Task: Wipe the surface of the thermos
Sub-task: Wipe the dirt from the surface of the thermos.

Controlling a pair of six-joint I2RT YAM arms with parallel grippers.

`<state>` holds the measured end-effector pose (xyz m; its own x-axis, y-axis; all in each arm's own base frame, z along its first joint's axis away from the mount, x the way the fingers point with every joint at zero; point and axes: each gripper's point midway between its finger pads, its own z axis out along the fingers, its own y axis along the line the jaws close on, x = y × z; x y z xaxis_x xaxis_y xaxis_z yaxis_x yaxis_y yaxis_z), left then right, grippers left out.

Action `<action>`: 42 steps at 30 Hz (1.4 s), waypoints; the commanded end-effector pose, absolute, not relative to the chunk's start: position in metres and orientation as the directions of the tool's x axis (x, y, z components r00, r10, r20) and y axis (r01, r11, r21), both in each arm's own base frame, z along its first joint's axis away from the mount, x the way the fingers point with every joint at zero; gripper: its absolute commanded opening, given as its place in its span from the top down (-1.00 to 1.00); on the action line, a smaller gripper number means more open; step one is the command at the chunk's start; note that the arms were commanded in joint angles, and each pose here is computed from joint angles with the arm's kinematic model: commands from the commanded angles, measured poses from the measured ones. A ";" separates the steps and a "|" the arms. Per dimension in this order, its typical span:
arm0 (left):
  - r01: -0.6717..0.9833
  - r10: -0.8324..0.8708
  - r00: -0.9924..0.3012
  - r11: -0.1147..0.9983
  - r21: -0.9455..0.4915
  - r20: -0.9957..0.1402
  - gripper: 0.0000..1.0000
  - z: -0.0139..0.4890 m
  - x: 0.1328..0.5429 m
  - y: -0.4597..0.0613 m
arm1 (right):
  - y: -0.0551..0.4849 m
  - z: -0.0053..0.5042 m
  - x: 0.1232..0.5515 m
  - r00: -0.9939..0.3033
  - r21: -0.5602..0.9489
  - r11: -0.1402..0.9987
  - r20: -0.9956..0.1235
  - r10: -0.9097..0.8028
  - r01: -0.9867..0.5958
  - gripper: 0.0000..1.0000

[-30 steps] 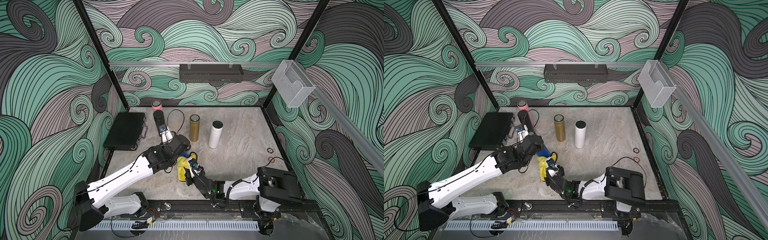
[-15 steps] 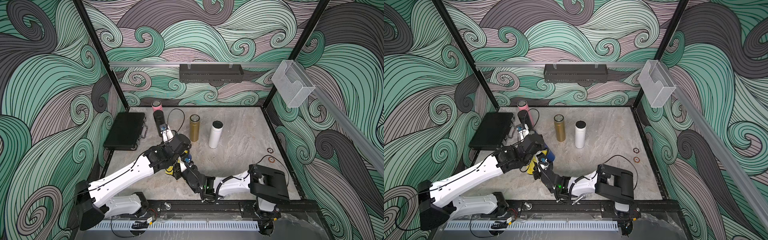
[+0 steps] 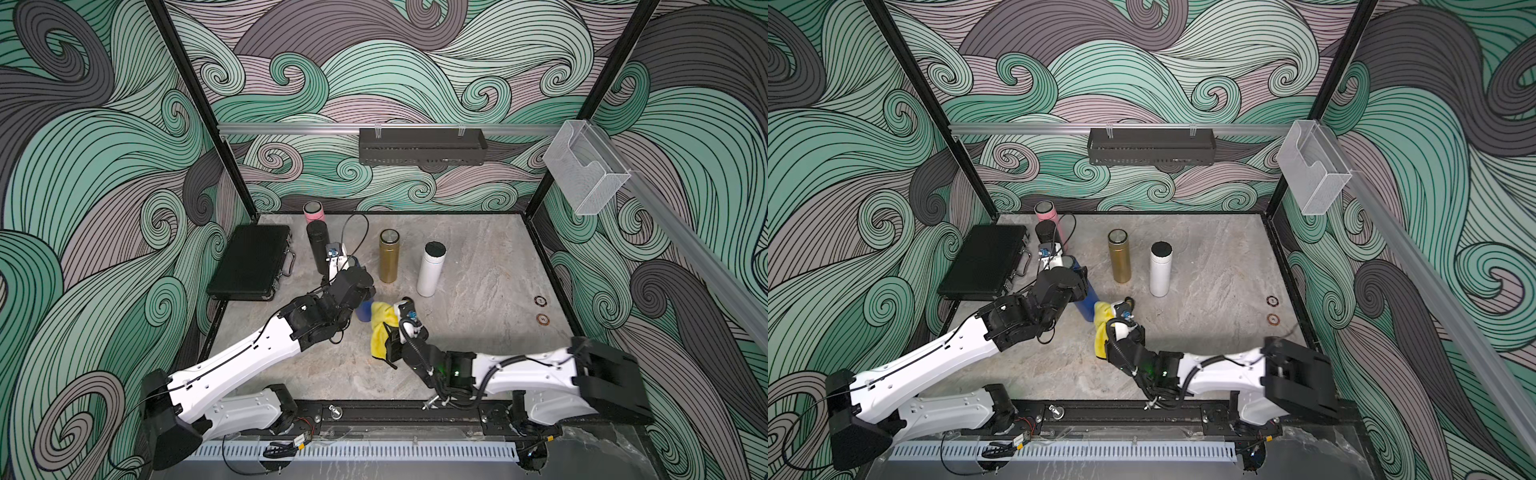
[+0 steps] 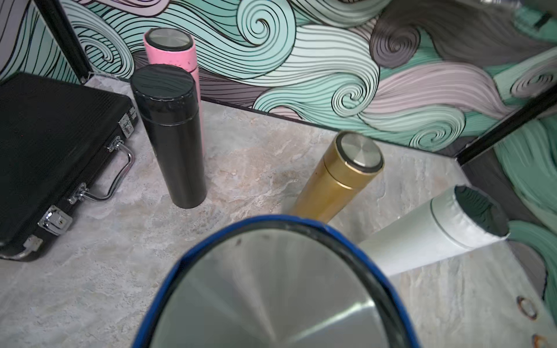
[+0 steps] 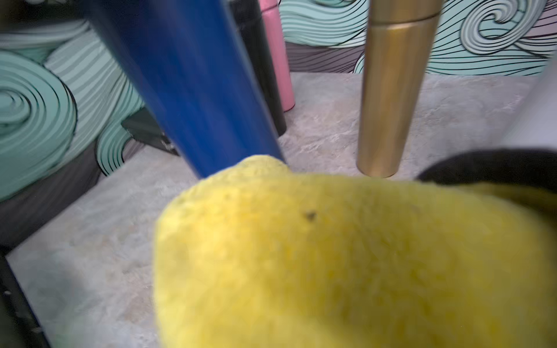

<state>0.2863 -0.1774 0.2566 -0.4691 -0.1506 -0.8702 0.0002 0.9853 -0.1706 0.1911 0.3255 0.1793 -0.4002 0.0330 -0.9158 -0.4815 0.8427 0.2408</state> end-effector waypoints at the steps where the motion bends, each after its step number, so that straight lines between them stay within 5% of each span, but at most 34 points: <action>1: 0.222 0.040 -0.403 0.973 -0.055 -0.915 1.00 0.264 0.287 -0.199 | 0.279 0.181 0.175 -0.519 0.239 0.865 -0.854 -0.029 -0.442 1.00; 8: 0.515 0.103 -0.132 0.857 0.020 -0.986 1.00 0.265 0.273 -0.233 | 0.223 0.249 0.169 -0.561 0.354 0.829 -0.826 0.059 -0.434 1.00; 18: 0.621 0.110 -0.113 0.784 0.016 -0.987 1.00 0.256 0.278 -0.246 | 0.241 0.317 0.235 -0.667 0.526 0.736 -0.733 0.137 -0.426 1.00; 30: 0.618 0.132 -0.145 0.786 0.014 -0.981 1.00 0.235 0.286 -0.244 | 0.332 0.309 0.307 -0.787 0.631 0.627 -0.616 0.045 -0.458 1.00; 42: 0.588 0.153 -0.209 0.809 0.001 -0.966 1.00 0.216 0.306 -0.248 | 0.399 0.274 0.293 -0.856 0.739 0.486 -0.516 -0.038 -0.467 1.00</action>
<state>0.2927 -0.2397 0.1801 -0.2822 0.2238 -0.9329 0.5928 0.8052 0.0139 0.3055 0.3807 0.2600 -0.8509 -0.0273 -0.5247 -0.4415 0.5785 0.6859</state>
